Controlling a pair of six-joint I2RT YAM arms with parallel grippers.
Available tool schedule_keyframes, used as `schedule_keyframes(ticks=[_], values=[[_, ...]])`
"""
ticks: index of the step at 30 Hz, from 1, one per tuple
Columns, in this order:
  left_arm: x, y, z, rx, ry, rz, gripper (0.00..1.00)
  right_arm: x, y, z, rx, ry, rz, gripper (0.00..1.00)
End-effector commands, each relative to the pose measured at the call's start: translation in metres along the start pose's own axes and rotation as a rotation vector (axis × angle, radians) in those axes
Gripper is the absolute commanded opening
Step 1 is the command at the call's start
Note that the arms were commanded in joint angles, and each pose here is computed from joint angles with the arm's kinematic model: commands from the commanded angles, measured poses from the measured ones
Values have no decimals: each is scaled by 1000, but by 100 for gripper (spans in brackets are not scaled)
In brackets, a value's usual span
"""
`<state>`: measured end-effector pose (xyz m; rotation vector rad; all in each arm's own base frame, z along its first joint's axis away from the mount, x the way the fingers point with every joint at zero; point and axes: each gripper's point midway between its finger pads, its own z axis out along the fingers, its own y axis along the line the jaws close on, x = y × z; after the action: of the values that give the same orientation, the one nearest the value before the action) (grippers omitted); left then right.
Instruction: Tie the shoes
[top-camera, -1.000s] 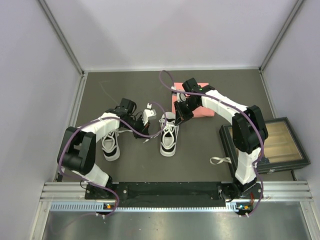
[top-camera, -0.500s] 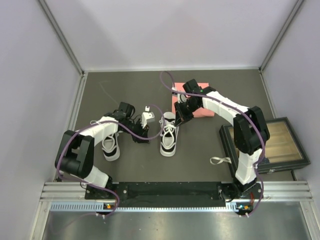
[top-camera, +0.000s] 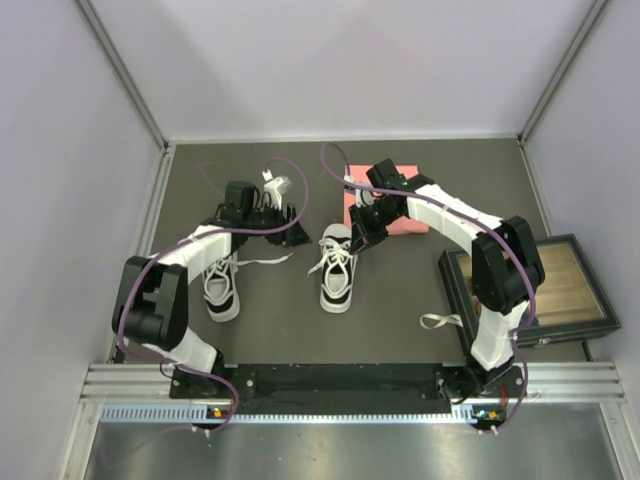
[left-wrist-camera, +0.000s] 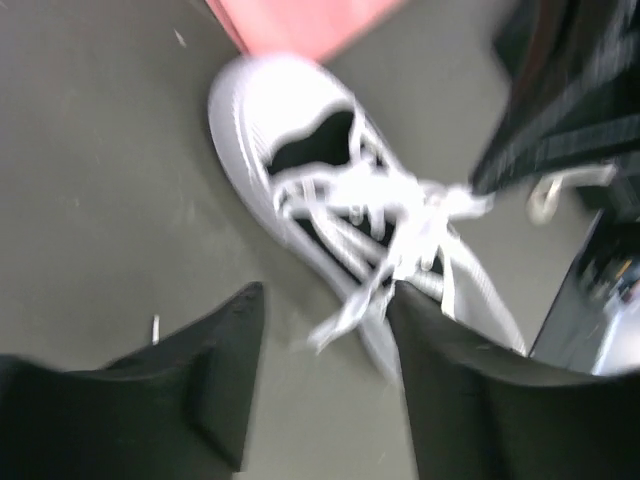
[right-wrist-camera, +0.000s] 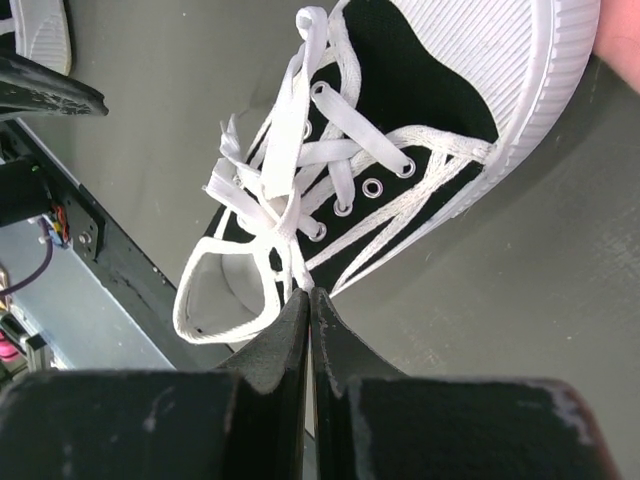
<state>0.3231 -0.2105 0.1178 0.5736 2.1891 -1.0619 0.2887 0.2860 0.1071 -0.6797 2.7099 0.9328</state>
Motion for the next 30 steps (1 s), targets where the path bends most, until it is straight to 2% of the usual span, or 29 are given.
schedule_keyframes(ticks=[1,6,16,30], values=[[-55,-6,15,5,-160,-256,62,-8,17,-16,-13,-61,-39,0],[-49,-28,32,29,-138,-322,64,-8,18,-15,-13,-64,-32,0],[-21,-34,53,-19,-78,-450,64,-9,22,-13,-23,-68,-28,0],[-10,-36,77,-34,-30,-477,59,-10,24,-15,-33,-77,-35,0]])
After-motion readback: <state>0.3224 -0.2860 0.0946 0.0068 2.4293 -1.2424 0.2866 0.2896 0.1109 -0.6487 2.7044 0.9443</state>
